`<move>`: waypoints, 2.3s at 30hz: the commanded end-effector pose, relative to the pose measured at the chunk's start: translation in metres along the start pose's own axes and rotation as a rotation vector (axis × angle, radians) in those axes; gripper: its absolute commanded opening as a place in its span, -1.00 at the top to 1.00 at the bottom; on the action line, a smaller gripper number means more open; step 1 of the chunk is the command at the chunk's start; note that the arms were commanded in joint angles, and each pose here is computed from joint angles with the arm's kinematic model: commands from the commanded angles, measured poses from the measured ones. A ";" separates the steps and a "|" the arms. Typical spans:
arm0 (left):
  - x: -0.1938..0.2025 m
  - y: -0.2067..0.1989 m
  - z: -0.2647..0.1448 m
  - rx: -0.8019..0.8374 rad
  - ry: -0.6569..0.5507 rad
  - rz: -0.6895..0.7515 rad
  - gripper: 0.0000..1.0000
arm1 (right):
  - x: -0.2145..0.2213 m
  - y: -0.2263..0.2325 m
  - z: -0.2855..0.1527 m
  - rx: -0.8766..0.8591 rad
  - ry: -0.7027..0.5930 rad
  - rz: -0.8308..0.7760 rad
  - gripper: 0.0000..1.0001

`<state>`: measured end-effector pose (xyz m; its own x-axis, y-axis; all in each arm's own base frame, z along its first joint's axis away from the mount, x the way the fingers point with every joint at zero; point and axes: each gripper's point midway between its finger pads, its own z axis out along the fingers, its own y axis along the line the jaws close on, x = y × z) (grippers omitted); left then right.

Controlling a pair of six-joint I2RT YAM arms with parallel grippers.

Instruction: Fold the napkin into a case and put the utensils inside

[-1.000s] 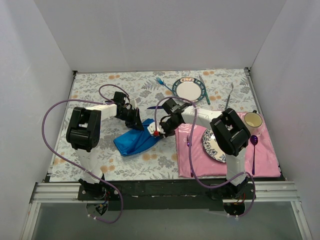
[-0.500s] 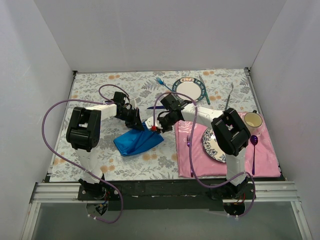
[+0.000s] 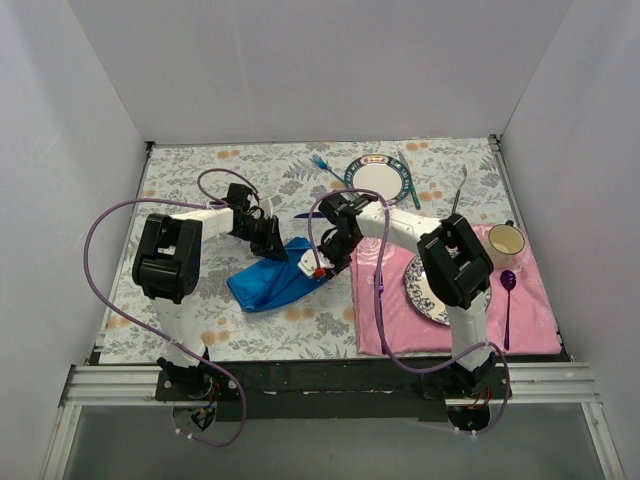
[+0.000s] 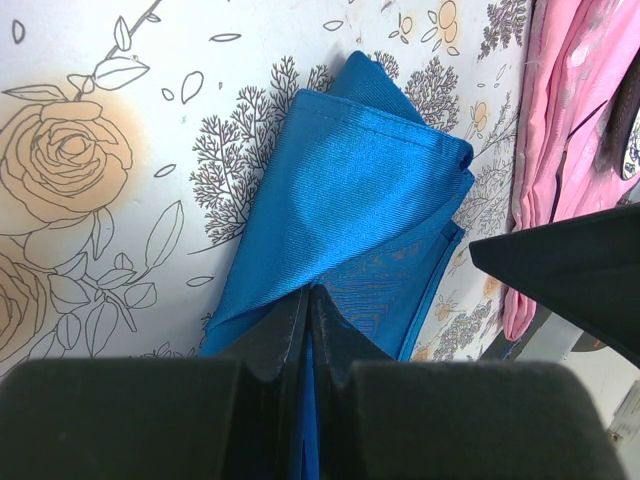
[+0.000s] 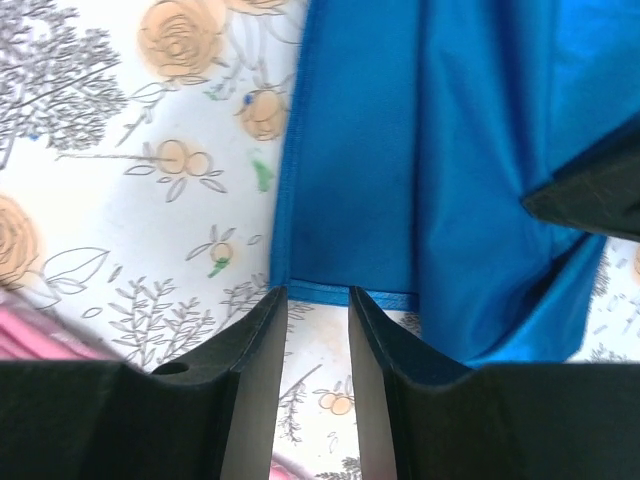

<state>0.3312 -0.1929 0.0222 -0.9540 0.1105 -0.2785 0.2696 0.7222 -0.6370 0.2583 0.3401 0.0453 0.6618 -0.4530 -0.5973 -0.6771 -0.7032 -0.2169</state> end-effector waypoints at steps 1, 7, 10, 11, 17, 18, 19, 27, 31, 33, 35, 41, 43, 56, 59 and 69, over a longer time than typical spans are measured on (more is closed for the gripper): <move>0.006 0.019 0.006 -0.077 0.011 0.029 1.00 | -0.002 0.015 0.003 -0.095 -0.002 -0.050 0.20; 0.006 0.019 0.006 -0.074 0.010 0.026 1.00 | 0.001 0.020 0.009 -0.137 0.008 -0.060 0.05; 0.006 0.019 0.007 -0.073 0.012 0.025 1.00 | 0.005 0.021 0.016 -0.147 0.016 -0.055 0.10; 0.006 0.020 0.007 -0.076 0.010 0.026 1.00 | 0.007 0.021 0.018 -0.152 0.025 -0.054 0.13; 0.006 0.020 0.006 -0.074 0.012 0.031 1.00 | 0.019 0.021 0.027 -0.178 0.069 -0.024 0.49; 0.005 0.020 0.006 -0.076 0.011 0.031 1.00 | 0.020 0.021 0.028 -0.180 0.074 -0.016 0.58; 0.005 0.021 0.006 -0.075 0.010 0.032 1.00 | 0.021 0.018 0.029 -0.180 0.078 -0.004 0.62; 0.004 0.021 0.005 -0.072 0.010 0.032 1.00 | 0.019 0.004 0.026 -0.153 0.089 0.021 0.97; 0.004 0.022 0.006 -0.072 0.008 0.031 1.00 | 0.002 -0.010 0.015 -0.104 0.054 0.022 0.97; 0.002 0.021 0.006 -0.069 0.006 0.033 1.00 | -0.007 -0.020 0.010 -0.070 0.032 0.021 0.97; 0.002 0.022 0.007 -0.067 0.007 0.034 1.00 | -0.015 -0.029 0.006 -0.035 0.010 0.019 0.97; 0.003 0.022 0.006 -0.068 0.006 0.034 1.00 | -0.031 -0.062 -0.002 0.089 -0.043 0.032 0.97; 0.004 0.022 0.006 -0.068 0.007 0.033 1.00 | -0.032 -0.068 -0.004 0.104 -0.046 0.027 0.97; 0.004 0.025 0.007 -0.066 0.010 0.036 1.00 | -0.011 -0.006 -0.008 -0.106 0.025 -0.105 0.25; 0.002 0.024 0.008 -0.062 0.005 0.032 1.00 | -0.014 -0.005 -0.018 -0.120 0.042 -0.150 -0.19; 0.002 0.023 0.006 -0.067 0.003 0.036 1.00 | 0.000 0.021 -0.001 -0.291 0.047 -0.126 0.14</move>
<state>0.3313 -0.1922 0.0222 -0.9517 0.1178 -0.2836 0.2808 0.7077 -0.6483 0.2553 0.3389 0.0519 0.7468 -0.3821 -0.5443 -0.5194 -0.8462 -0.1186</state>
